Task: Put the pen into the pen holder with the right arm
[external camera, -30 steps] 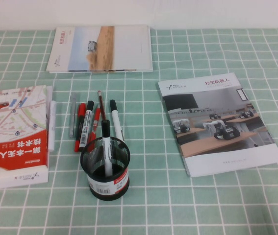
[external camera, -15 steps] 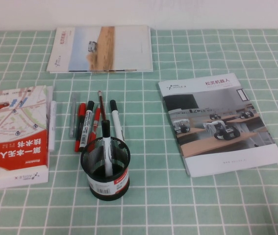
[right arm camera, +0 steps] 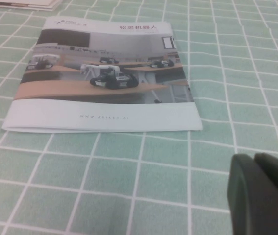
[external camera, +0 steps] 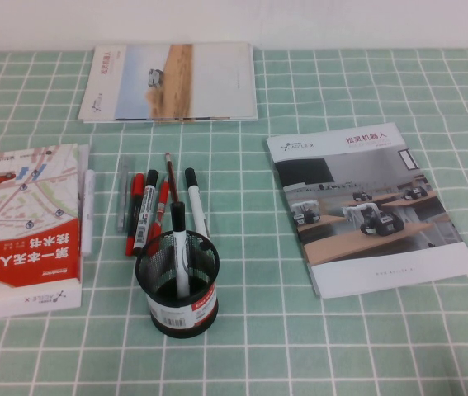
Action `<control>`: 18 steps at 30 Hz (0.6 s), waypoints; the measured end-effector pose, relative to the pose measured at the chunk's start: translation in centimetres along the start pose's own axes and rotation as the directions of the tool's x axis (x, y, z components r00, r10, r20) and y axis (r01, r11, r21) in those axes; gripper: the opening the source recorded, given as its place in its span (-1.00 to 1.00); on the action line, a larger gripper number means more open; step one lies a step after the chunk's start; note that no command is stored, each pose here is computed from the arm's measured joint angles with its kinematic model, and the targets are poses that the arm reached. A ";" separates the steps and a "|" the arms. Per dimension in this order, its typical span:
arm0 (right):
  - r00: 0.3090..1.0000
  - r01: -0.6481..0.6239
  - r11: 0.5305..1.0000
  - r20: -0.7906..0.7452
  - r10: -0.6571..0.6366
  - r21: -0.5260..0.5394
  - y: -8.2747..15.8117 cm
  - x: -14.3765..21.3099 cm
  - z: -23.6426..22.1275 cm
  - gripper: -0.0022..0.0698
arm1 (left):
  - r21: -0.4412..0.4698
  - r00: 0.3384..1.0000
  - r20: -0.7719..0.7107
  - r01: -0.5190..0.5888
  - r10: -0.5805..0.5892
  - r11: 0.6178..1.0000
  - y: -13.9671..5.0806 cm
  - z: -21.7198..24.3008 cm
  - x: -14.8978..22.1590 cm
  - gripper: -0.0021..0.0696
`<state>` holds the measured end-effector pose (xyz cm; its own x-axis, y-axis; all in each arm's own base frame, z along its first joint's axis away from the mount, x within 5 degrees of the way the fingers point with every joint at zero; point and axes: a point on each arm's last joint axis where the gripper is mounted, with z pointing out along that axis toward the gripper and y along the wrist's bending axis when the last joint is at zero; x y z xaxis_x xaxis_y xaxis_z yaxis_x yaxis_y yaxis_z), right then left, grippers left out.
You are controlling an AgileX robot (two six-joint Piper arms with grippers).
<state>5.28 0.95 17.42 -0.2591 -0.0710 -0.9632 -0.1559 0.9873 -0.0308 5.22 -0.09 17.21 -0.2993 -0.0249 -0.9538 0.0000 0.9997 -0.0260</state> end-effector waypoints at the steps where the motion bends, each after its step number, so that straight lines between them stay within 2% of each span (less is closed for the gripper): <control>1: 1.000 0.001 1.000 -0.002 -0.001 -0.001 0.0 0.0 0.0 -0.99 | 0.000 1.000 0.000 0.000 0.000 1.000 0.0 0.0 0.0 -0.95; 18: 1.000 -0.015 1.000 0.000 0.015 -0.008 0.1 0.0 0.0 -0.99 | 0.000 1.000 0.000 0.000 0.000 1.000 0.0 0.0 0.0 -0.95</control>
<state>5.27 1.02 17.42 -0.2615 -0.0565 -0.9635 -0.1600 0.9870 -0.0144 5.22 -0.09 17.21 -0.2993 -0.0249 -0.9538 0.0000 0.9997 -0.0260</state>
